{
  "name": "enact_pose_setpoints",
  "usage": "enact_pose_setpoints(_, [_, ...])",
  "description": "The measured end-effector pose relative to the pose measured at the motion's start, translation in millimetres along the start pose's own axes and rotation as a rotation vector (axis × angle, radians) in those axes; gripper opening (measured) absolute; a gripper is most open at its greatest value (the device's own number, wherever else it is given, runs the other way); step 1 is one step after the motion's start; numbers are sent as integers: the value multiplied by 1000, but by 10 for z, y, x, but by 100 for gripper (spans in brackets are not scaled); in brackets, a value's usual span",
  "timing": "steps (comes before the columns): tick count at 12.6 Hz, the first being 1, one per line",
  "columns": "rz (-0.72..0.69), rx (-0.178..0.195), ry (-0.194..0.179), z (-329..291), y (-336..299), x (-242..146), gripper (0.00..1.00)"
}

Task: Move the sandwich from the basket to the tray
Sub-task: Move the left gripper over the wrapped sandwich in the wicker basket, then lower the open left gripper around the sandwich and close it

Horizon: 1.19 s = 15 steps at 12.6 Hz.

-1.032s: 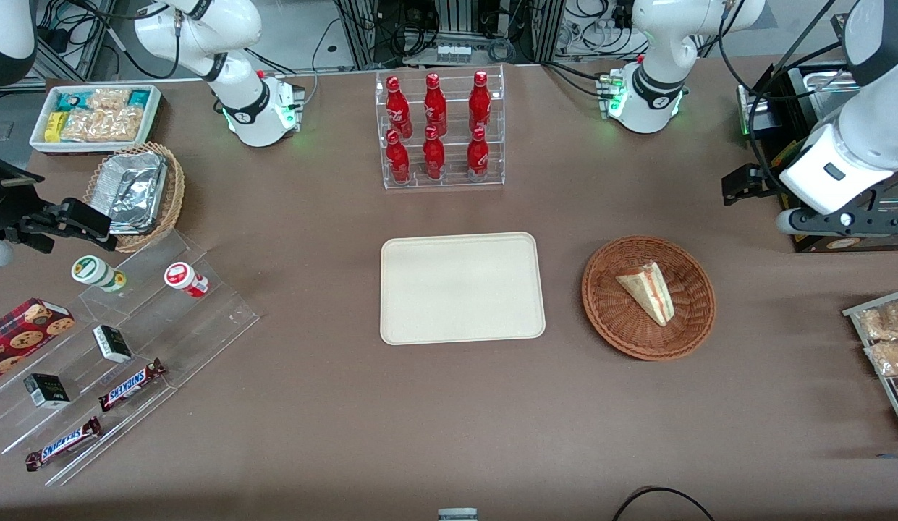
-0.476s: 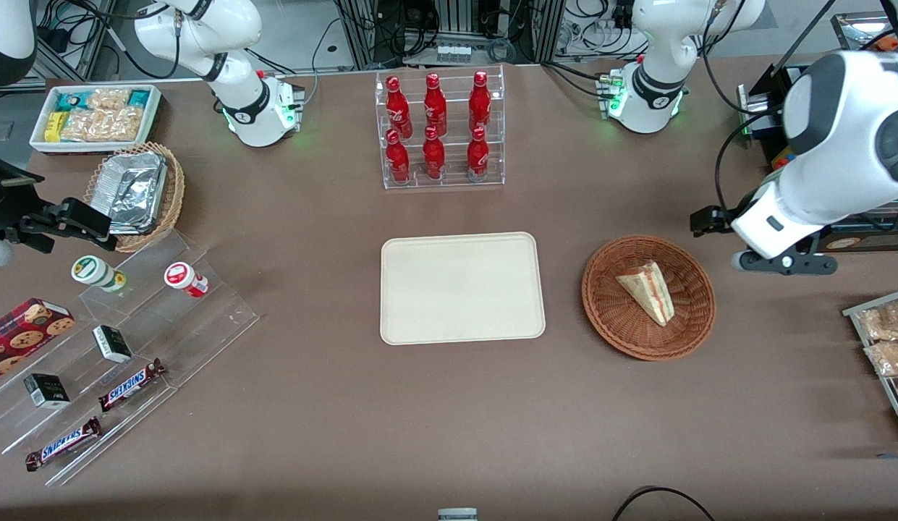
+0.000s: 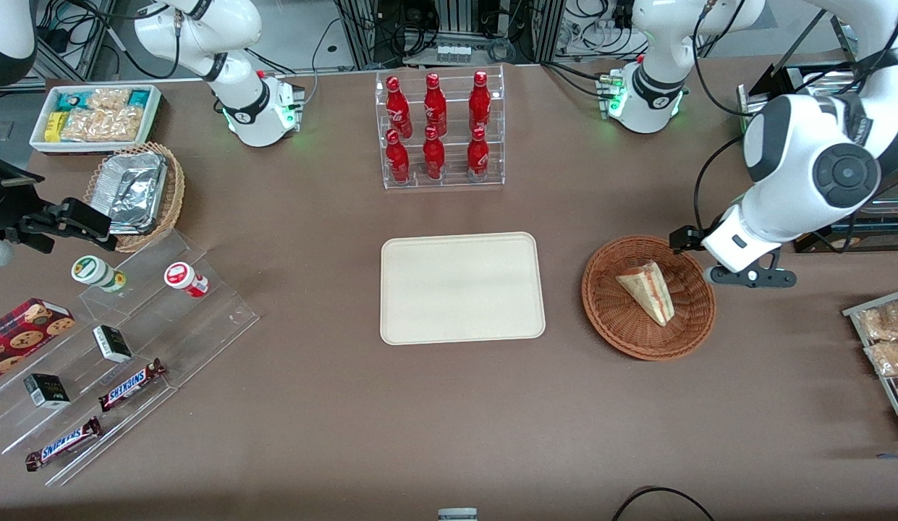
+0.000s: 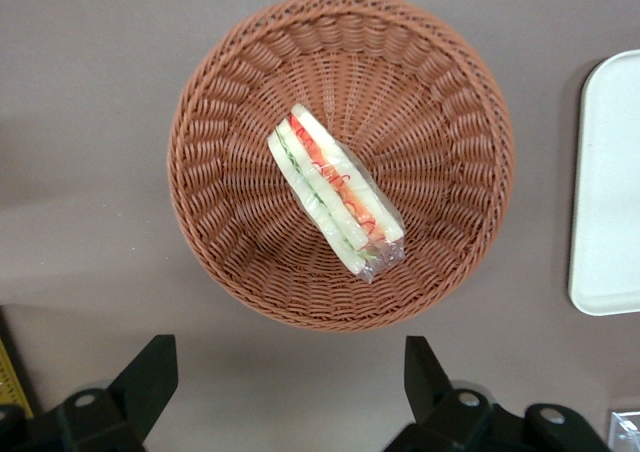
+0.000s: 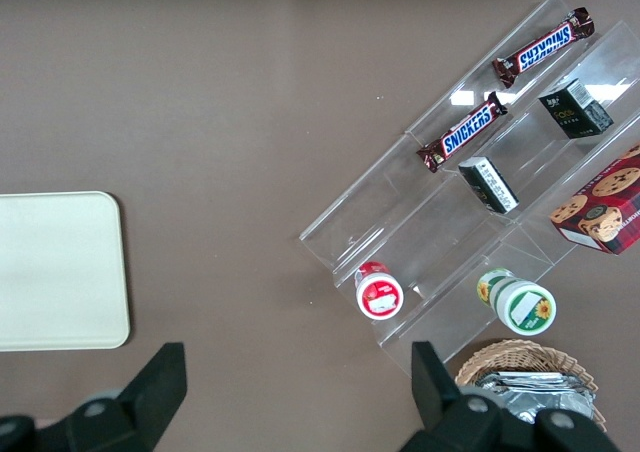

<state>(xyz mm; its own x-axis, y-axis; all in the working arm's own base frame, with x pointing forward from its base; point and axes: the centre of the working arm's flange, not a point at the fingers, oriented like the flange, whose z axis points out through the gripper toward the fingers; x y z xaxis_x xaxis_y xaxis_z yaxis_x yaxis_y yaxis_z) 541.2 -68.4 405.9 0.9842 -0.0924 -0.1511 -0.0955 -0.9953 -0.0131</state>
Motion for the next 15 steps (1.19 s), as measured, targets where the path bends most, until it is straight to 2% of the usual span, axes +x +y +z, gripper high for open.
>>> enact_pose_setpoints(2, [-5, -1, 8, 142, 3, -16, 100])
enact_pose_setpoints(6, [-72, -8, 77, 463, 102, -29, 100])
enact_pose_setpoints(9, [-216, -17, 86, 673, 267, -60, 100])
enact_pose_setpoints(15, [-622, -56, 123, 848, 449, -19, 100])
